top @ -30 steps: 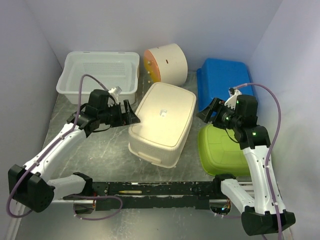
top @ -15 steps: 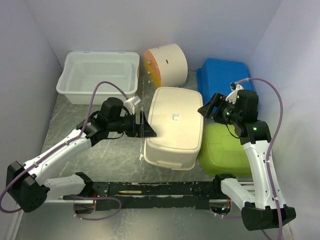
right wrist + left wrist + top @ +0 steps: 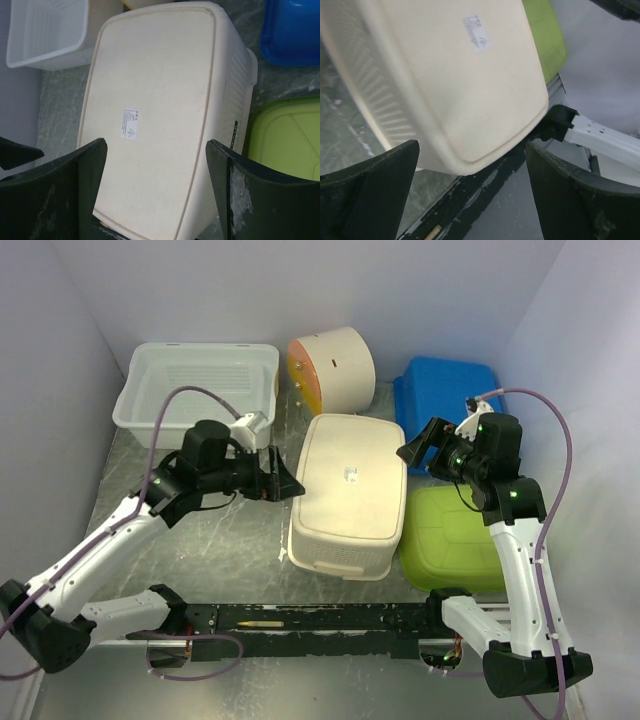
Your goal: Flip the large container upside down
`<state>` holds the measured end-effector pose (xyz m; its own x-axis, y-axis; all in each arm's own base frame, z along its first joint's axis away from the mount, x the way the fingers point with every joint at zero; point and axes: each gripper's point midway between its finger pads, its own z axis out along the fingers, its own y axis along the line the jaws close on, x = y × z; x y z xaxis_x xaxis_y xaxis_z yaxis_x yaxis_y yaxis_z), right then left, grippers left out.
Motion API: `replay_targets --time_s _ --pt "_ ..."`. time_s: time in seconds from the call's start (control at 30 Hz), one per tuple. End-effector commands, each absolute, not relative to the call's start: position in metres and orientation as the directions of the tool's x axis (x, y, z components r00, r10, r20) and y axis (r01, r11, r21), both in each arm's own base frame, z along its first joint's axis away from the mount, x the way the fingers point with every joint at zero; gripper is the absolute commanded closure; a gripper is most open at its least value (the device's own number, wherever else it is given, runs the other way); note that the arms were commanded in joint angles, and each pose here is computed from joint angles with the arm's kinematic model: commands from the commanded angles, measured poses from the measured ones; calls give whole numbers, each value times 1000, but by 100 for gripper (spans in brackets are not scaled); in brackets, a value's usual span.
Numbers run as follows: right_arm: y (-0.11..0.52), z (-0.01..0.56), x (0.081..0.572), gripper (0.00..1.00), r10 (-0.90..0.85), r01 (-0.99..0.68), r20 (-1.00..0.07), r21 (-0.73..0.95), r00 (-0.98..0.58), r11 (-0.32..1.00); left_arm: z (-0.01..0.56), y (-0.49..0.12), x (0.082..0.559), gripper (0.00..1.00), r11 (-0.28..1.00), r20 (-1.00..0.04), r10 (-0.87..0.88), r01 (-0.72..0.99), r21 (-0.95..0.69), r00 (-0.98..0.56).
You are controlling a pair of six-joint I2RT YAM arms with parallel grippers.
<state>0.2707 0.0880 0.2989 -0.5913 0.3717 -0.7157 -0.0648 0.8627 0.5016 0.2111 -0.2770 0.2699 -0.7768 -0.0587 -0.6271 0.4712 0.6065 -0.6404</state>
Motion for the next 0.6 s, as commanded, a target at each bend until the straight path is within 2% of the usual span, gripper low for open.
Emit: replay_targets --time_s 0.0,0.07,0.17,0.3,0.5,0.57 --pt "96 311 272 19 393 -111 -725 540 -565 835 258 -237 225 2 682 -646 -110 415 -602 -756" --pt "98 306 271 18 397 -114 -717 550 -573 828 243 -241 219 2 653 -604 -94 408 -637 -792" --pt "97 301 271 16 398 -95 -708 547 -583 832 239 -259 203 3 537 -543 -95 417 -733 -834" --pt "93 301 270 13 392 -84 -713 532 -581 843 245 -283 185 3 416 -527 -109 443 -794 -843" --pt "91 303 273 12 394 -73 -720 523 -571 849 239 -312 164 3 390 -513 -22 465 -795 -858" --pt "89 304 273 12 391 -67 -723 515 -570 854 236 -305 169 3 454 -532 -11 470 -757 -847"
